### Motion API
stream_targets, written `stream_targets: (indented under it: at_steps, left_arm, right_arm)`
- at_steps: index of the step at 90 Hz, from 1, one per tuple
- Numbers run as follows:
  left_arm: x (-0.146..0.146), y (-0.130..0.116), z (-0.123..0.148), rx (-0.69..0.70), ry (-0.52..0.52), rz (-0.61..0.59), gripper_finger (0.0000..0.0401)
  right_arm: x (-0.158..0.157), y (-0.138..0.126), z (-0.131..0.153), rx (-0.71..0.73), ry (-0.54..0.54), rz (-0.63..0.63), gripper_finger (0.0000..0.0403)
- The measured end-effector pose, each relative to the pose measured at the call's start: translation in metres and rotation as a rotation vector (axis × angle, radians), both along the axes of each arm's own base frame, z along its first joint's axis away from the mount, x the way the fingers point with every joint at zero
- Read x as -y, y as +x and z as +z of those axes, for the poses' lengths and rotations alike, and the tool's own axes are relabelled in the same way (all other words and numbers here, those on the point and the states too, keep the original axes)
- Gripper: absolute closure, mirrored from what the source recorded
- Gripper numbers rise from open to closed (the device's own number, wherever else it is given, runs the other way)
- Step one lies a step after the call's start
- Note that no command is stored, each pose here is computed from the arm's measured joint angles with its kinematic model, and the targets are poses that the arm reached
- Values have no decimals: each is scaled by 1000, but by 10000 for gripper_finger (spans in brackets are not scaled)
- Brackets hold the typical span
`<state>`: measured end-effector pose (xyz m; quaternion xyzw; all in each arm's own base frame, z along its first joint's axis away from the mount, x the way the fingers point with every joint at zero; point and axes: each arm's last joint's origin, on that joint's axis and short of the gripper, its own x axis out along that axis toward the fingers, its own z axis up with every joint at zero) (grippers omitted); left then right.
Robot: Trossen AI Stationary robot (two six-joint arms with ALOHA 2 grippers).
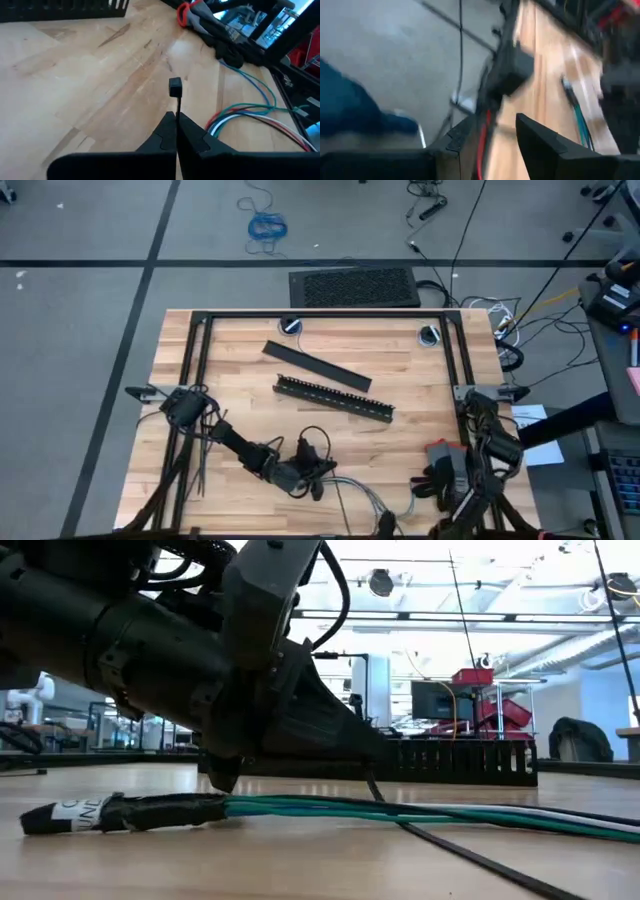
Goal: Ziptie cables
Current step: Wrap the cable wires with the black zip tie
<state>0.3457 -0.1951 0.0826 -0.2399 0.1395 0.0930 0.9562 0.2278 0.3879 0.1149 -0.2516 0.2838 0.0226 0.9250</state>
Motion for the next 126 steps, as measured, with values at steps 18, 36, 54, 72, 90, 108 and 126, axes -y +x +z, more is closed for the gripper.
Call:
stream_targets:
  at_steps: [18, 36, 54, 72, 90, 108, 126]
  left_arm:
    - [-3, 2, 0, 5, -13, 10, 401]
    - [-5, 3, 1, 7, -21, 16, 401]
    - [-5, 3, 0, 4, -14, 14, 401]
    - [-5, 3, 0, 4, -13, 14, 401]
    - [-5, 3, 0, 4, -13, 15, 401]
    - [-5, 3, 0, 3, -11, 15, 401]
    - [-5, 3, 0, 1, -9, 15, 401]
  right_arm:
    - [10, 10, -20, -91, 71, -54, 273]
    - [11, 30, -22, -67, 27, 23, 273]
    - [13, 41, -22, -64, 38, 62, 273]
    - [13, 53, -20, -63, 67, 125, 273]
    - [16, 60, -20, -76, 94, 145, 273]
    - [16, 63, -18, -41, 79, 147, 283]
    - [18, 64, -17, -23, 61, 122, 323]
